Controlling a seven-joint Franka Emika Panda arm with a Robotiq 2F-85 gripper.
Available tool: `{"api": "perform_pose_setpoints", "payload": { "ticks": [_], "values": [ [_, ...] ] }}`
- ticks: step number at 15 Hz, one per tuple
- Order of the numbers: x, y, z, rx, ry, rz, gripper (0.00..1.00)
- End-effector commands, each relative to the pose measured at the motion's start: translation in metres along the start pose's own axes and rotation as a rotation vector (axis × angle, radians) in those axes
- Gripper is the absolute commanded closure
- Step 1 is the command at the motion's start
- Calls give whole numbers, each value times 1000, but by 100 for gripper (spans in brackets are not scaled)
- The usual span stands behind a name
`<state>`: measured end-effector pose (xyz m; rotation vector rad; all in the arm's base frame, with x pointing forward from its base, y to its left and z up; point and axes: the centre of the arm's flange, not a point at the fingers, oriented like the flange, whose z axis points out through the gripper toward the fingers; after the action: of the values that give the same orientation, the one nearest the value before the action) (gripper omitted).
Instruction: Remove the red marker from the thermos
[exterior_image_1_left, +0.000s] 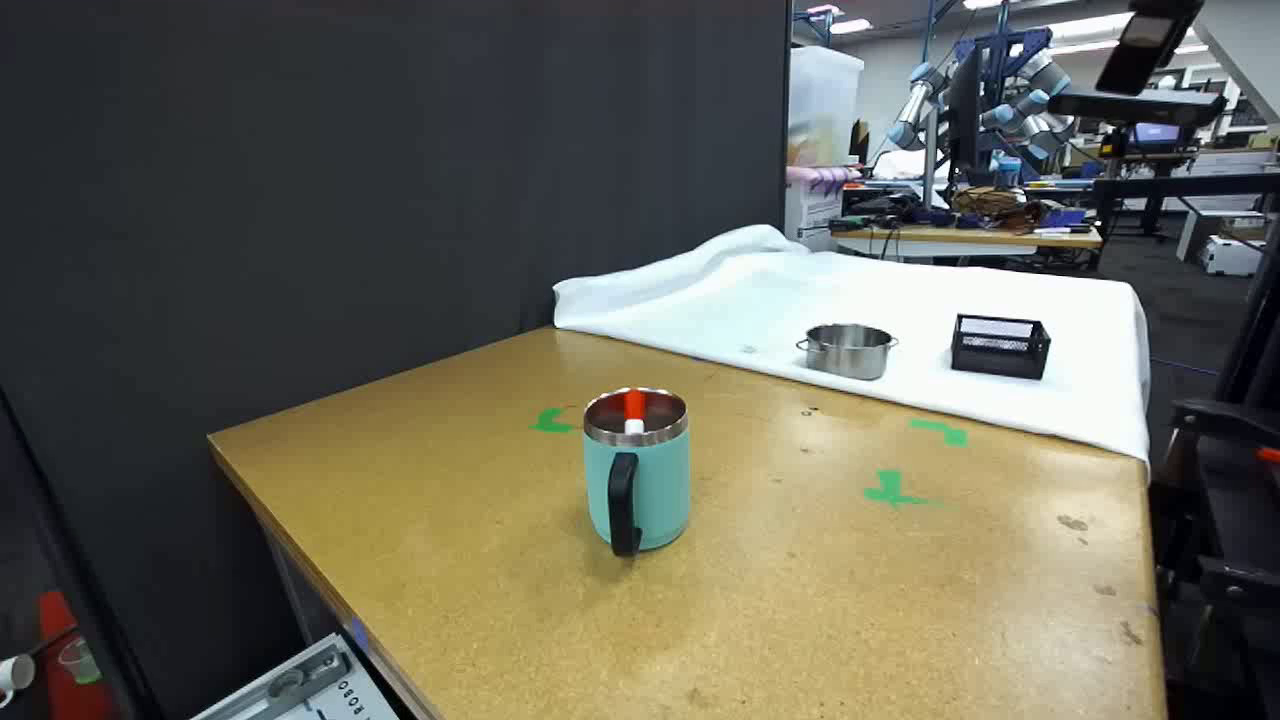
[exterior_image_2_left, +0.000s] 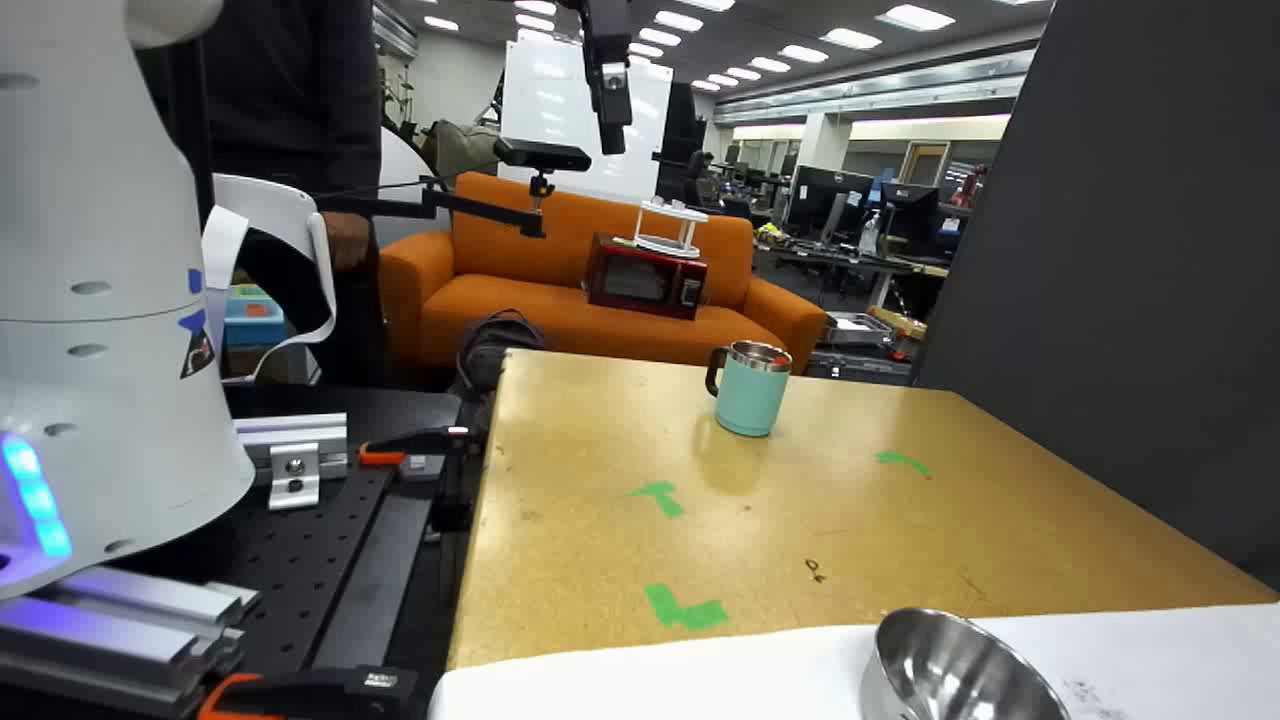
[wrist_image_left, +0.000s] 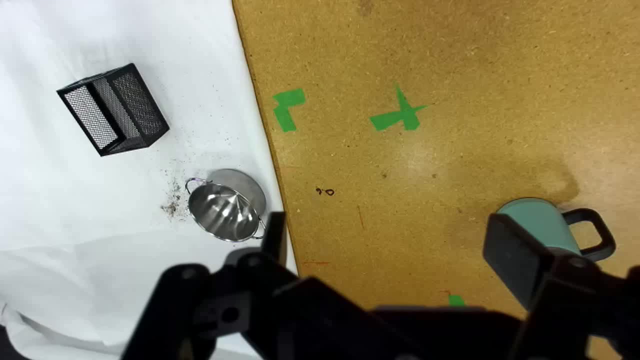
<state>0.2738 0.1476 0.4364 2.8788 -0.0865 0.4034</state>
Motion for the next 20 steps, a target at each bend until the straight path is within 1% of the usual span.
{"api": "perform_pose_setpoints", "payload": {
  "ticks": [1,11,12,13,15,17,18,20],
  "values": [
    [0,0,0,0,0,0,0],
    [0,0,0,0,0,0,0],
    [7,-12,0,11,25,47,0],
    [13,-30,3,3,28,119,0],
    [20,-75,13,32,59,231,0],
    [17,-120,17,59,95,331,0],
    [14,-142,23,56,114,373,0],
    [16,-170,32,46,128,453,0]
  ]
}}
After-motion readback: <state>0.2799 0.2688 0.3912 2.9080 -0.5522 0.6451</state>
